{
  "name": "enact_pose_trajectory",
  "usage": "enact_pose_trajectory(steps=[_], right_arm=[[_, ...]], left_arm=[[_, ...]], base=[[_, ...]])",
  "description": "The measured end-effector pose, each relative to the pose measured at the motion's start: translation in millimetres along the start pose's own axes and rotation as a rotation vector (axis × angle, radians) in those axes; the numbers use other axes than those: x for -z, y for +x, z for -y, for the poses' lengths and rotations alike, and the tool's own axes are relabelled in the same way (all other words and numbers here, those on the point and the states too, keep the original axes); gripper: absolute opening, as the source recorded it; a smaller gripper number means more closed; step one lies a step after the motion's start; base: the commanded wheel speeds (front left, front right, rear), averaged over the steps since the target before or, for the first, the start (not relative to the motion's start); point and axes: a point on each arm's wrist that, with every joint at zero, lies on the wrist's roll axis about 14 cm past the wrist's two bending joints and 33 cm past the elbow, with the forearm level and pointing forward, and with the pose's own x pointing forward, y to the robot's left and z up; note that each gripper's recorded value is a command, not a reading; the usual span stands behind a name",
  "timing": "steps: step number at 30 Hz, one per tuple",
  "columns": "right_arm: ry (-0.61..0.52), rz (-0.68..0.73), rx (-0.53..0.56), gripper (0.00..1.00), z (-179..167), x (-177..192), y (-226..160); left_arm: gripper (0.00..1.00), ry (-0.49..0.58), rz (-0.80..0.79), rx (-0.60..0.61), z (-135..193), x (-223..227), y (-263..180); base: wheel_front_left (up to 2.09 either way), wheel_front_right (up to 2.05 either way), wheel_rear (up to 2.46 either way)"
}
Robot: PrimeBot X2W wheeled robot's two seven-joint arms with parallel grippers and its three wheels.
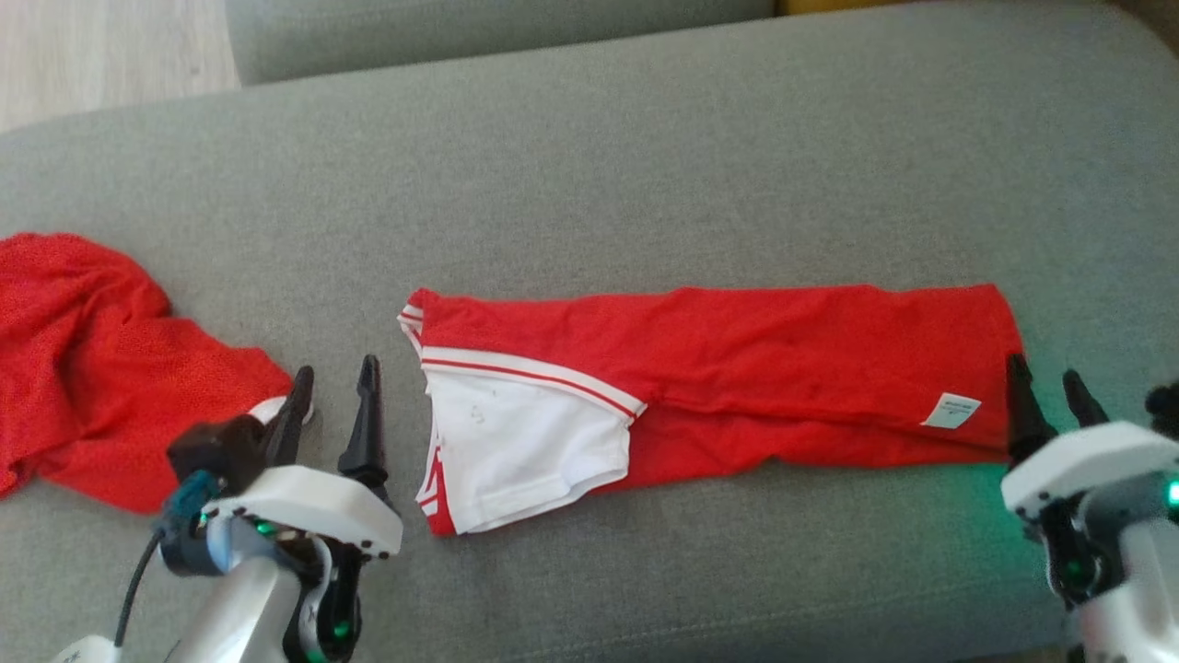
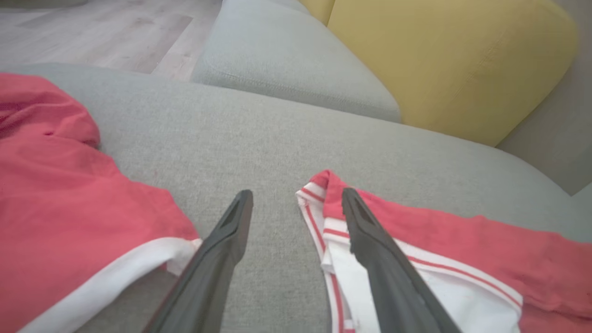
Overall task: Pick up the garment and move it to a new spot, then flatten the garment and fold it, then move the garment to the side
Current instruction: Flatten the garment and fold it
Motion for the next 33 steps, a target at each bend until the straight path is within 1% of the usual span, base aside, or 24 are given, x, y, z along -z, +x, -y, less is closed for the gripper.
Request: enact_pose_trajectory(steps=[4,10,13,16,20,21,22,27,33], right_arm=[[-0.006,-0.040,0.015,1.00,-3,4,13],[-0.041,-0.141,0.063,1.00,3,24,27],[-0.054,-0.162,0.077,1.00,4,30,32],[-0.073,-0.166,0.085,1.00,5,28,37],[-0.066,-0.190,0.085,1.00,3,31,40],[-0.056,-0.192,0.082,0.25,2,30,41],[-0.048,-0.193,0.079,0.00,0,30,41],[-0.035,-0.209,0.058,0.00,-6,32,41],[-0.011,-0.194,0.067,0.00,-1,28,40]], left_arm=[[1.00,0.008,-0.026,-0.008,-7,10,3],[1.00,0.001,-0.024,0.002,-7,12,17],[1.00,0.004,-0.028,-0.007,-12,13,20],[1.00,0.006,-0.042,-0.012,-15,19,20],[1.00,0.009,-0.038,-0.024,-20,18,21],[1.00,0.012,-0.038,-0.025,-21,19,21],[1.00,0.010,-0.038,-0.026,-21,19,22],[1.00,0.013,-0.026,-0.027,-21,15,25],[1.00,0.014,-0.003,-0.023,-21,8,30]], base=[[0.00,0.00,0.00],[0.00,0.00,0.00],[0.00,0.00,0.00],[0.00,0.00,0.00],[0.00,0.00,0.00],[0.00,0.00,0.00],[0.00,0.00,0.00],[0.00,0.00,0.00],[0.00,0.00,0.00]])
